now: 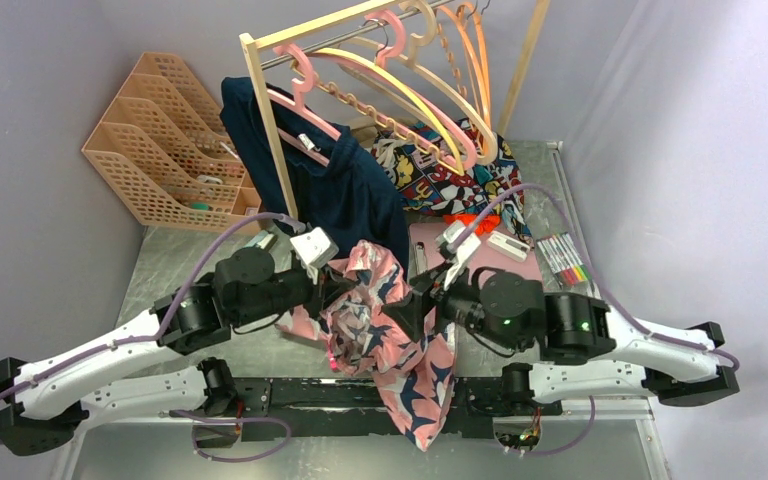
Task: Place the shorts on the hanger
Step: Adjust the shorts at the center of the board.
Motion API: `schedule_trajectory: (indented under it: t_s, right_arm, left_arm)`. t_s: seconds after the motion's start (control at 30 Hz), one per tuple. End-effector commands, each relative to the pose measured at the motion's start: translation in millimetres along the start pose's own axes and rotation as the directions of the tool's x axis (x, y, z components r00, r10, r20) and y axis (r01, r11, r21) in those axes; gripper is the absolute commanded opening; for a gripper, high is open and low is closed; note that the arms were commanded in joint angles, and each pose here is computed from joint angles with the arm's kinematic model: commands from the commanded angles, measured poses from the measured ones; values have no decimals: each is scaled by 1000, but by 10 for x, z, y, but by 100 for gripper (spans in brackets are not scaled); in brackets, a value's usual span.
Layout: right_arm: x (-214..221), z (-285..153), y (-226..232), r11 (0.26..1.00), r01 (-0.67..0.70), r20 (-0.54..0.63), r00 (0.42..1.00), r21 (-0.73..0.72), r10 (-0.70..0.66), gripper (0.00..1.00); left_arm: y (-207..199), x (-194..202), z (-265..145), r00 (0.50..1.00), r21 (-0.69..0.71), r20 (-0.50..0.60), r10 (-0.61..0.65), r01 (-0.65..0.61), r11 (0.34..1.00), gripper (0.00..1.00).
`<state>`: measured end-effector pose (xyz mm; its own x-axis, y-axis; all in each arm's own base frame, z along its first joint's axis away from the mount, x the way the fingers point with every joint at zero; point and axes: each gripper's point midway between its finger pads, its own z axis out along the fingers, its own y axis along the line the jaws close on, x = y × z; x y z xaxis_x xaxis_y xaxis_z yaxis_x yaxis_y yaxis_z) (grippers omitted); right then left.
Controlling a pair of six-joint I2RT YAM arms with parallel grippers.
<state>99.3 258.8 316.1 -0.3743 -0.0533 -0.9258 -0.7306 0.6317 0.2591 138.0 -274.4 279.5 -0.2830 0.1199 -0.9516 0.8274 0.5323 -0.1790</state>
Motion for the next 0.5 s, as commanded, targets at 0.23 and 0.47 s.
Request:
schedule_trajectory:
  t_s: [0.23,0.47]
  right_arm:
    - [-352,150,-3,951,300,-31,954,71,-299,72]
    - [-257,429,49,942,319,-40,948,105,-317,67]
  left_arm:
    - [-1,-369,-125,996,-18,11,93,-93,995,7]
    - [-30,-386,-137,996,-5,18,83,-83,997,7]
